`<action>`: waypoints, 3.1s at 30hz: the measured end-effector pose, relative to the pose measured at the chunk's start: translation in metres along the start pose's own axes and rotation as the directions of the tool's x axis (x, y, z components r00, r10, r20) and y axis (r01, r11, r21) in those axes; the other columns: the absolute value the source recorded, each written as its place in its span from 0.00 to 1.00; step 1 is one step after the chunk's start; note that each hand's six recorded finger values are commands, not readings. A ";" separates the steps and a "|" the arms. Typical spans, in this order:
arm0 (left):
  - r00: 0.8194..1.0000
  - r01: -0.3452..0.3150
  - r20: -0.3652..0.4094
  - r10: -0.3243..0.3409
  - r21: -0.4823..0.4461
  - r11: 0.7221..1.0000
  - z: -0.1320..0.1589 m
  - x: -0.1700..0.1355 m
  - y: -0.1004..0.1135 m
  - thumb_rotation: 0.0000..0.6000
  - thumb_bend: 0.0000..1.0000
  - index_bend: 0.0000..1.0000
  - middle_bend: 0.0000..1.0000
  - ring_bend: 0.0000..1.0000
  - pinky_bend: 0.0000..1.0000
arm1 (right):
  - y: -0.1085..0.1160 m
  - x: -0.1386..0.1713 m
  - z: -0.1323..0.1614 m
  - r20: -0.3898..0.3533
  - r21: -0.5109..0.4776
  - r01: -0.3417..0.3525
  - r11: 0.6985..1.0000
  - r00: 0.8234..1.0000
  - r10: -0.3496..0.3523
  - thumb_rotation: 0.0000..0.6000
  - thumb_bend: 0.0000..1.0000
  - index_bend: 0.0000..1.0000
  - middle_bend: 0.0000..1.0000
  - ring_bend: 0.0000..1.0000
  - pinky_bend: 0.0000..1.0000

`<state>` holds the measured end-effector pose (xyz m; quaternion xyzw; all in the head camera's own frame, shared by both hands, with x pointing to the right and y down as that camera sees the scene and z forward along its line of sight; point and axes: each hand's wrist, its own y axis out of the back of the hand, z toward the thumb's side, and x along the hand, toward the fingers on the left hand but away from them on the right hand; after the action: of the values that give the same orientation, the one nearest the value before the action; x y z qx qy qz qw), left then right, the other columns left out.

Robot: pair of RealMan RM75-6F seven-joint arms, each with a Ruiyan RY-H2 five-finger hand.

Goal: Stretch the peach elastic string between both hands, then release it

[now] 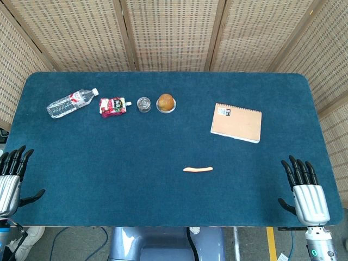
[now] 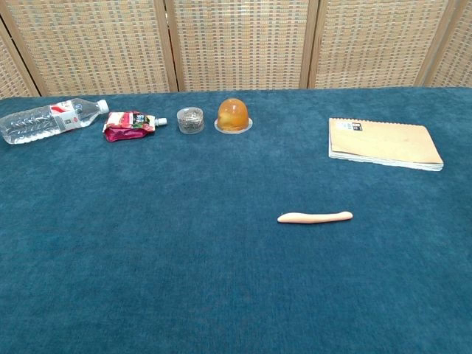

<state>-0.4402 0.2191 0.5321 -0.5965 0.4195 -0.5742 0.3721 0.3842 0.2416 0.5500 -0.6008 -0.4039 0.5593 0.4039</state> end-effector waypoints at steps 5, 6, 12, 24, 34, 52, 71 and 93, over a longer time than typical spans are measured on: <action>1.000 0.001 0.003 -0.001 -0.001 1.000 0.000 -0.001 0.000 1.00 0.00 0.00 0.00 0.00 0.00 | 0.000 0.001 0.001 -0.003 -0.003 -0.003 1.000 1.000 0.003 1.00 0.00 0.00 0.00 0.00 0.00; 1.000 0.002 0.004 -0.002 -0.002 1.000 0.000 -0.001 0.000 1.00 0.00 0.00 0.00 0.00 0.00 | -0.001 0.001 0.001 -0.004 -0.005 -0.005 1.000 1.000 0.005 1.00 0.00 0.00 0.00 0.00 0.00; 1.000 0.010 0.004 -0.010 -0.005 1.000 0.000 0.001 -0.001 1.00 0.00 0.00 0.00 0.00 0.00 | -0.011 -0.005 0.010 -0.038 -0.026 -0.056 0.998 0.998 0.054 1.00 0.00 0.00 0.00 0.00 0.00; 0.999 0.029 -0.023 -0.028 0.018 0.999 -0.001 0.009 -0.010 1.00 0.00 0.00 0.00 0.00 0.00 | -0.037 -0.086 0.080 -0.284 -0.061 -0.229 0.972 0.937 0.203 1.00 0.06 0.28 0.00 0.00 0.00; 0.998 0.045 -0.048 -0.043 0.036 0.998 -0.003 0.016 -0.019 1.00 0.00 0.00 0.00 0.00 0.00 | -0.078 -0.138 0.128 -0.310 -0.132 -0.356 0.925 0.901 0.302 1.00 0.32 0.40 0.00 0.00 0.00; 0.997 0.068 -0.040 -0.067 0.041 0.997 0.000 0.023 -0.029 1.00 0.00 0.00 0.00 0.00 0.00 | -0.135 -0.146 0.170 -0.301 -0.087 -0.449 0.889 0.863 0.406 1.00 0.48 0.45 0.01 0.00 0.00; 0.996 0.072 -0.051 -0.070 0.037 0.997 -0.002 0.025 -0.030 1.00 0.00 0.00 0.00 0.00 0.00 | -0.150 -0.153 0.182 -0.296 -0.069 -0.454 0.888 0.860 0.416 1.00 0.51 0.47 0.02 0.00 0.00; 0.996 0.075 -0.052 -0.073 0.033 0.997 -0.002 0.026 -0.031 1.00 0.00 0.00 0.00 0.00 0.00 | -0.160 -0.156 0.183 -0.285 -0.081 -0.472 0.878 0.855 0.434 1.00 0.54 0.51 0.02 0.00 0.00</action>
<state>-0.4407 0.2069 0.5702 -0.5903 0.3965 -0.6097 0.3501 0.1884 0.1573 0.7453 -0.7748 -0.2349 0.5242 0.2640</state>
